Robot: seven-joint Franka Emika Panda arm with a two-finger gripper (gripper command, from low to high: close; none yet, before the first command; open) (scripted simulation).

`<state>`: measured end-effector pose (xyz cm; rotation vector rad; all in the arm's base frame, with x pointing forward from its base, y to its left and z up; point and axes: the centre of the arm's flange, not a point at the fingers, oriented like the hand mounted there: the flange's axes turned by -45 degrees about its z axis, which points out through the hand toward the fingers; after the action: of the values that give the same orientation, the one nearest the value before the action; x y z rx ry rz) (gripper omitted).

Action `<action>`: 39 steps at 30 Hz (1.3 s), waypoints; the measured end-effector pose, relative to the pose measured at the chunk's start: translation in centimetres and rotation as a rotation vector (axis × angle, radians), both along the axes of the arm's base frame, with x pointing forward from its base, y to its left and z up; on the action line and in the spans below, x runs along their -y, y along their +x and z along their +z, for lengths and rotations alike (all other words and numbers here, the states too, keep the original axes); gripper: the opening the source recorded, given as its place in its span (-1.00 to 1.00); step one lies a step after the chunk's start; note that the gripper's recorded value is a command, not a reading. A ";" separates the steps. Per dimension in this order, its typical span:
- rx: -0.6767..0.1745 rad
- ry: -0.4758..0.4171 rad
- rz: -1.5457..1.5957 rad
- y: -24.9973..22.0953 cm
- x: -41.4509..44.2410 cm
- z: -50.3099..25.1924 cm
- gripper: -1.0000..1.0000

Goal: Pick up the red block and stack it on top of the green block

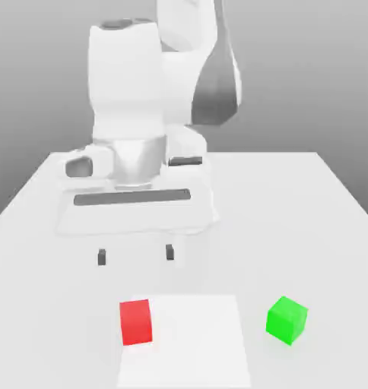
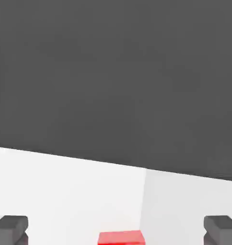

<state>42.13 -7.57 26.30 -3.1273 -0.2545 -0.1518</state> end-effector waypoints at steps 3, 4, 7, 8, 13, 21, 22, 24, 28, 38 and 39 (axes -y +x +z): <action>-0.080 -0.009 0.023 -2.1 0.6 -5.1 0.00; -0.088 -0.009 0.027 -2.2 0.6 -6.3 0.00; -0.094 -0.011 0.031 -2.4 0.6 -9.6 0.00; -0.095 -0.011 0.030 -2.4 0.6 -10.6 0.00; -0.096 -0.010 0.030 -2.5 0.6 -11.5 -1.00; -0.096 -0.010 0.030 -2.5 0.6 -7.0 -1.00; -0.097 -0.009 0.035 -2.5 0.3 -6.1 -1.00; -0.097 -0.009 0.124 -1.6 -4.6 -5.0 -1.00; -0.096 -0.014 0.299 -1.8 -15.5 -3.4 -1.00; -0.093 -0.030 0.448 -4.5 -25.7 -7.7 1.00; -0.093 -0.030 0.448 -4.5 -25.7 -7.7 1.00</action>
<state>37.61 18.16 18.58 -2.9962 -0.9448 0.0005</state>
